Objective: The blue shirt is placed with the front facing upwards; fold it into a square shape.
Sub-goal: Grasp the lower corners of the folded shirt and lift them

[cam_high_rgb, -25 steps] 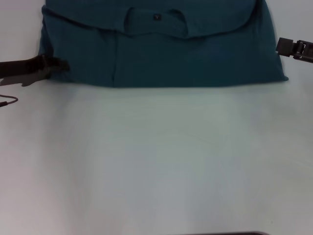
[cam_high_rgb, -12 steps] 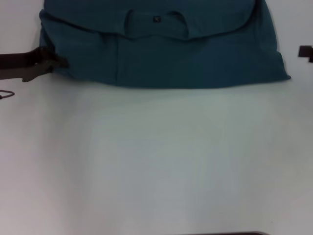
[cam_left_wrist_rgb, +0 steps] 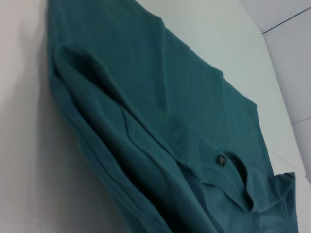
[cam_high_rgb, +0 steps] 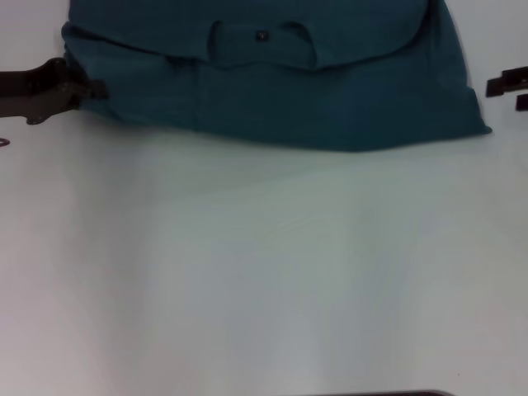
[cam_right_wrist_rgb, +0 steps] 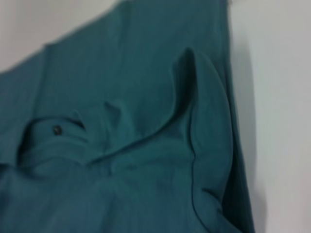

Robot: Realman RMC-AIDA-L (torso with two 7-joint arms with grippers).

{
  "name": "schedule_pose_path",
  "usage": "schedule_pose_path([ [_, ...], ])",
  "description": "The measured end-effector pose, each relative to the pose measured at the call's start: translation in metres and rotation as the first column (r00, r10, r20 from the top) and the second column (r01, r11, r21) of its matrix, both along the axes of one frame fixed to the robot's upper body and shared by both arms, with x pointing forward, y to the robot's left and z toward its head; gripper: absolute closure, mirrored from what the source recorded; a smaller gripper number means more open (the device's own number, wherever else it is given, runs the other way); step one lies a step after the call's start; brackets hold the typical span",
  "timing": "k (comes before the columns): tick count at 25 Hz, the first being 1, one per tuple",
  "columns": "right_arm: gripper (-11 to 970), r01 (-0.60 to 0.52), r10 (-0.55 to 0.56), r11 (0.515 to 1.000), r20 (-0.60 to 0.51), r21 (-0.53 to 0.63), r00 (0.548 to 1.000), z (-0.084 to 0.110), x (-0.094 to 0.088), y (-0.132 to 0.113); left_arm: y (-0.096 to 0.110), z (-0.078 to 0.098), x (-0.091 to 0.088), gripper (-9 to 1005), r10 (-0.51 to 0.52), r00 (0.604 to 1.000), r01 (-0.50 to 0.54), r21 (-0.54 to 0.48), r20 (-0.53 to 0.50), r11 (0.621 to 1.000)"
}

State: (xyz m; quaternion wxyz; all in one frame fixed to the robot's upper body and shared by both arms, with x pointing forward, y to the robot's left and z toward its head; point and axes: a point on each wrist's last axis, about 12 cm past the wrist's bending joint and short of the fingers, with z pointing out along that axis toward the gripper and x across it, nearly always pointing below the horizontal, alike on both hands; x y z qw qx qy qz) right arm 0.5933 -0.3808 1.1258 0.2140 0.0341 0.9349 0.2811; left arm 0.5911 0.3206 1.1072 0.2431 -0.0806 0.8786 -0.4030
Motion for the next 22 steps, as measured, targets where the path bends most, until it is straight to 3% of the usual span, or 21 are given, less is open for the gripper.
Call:
schedule_pose_path([
  [7, 218, -0.057, 0.056, 0.998, -0.025, -0.040, 0.998, -0.007, 0.014, 0.026, 0.003, 0.001, 0.000, 970, 0.013, 1.000, -0.013, -0.005, 0.005, 1.000],
  [22, 222, -0.094, 0.091, 0.989, -0.027, -0.110, 0.995, -0.025, 0.023, 0.052, 0.000, 0.003, 0.002, 971, 0.016, 1.000, -0.016, -0.011, 0.020, 1.000],
])
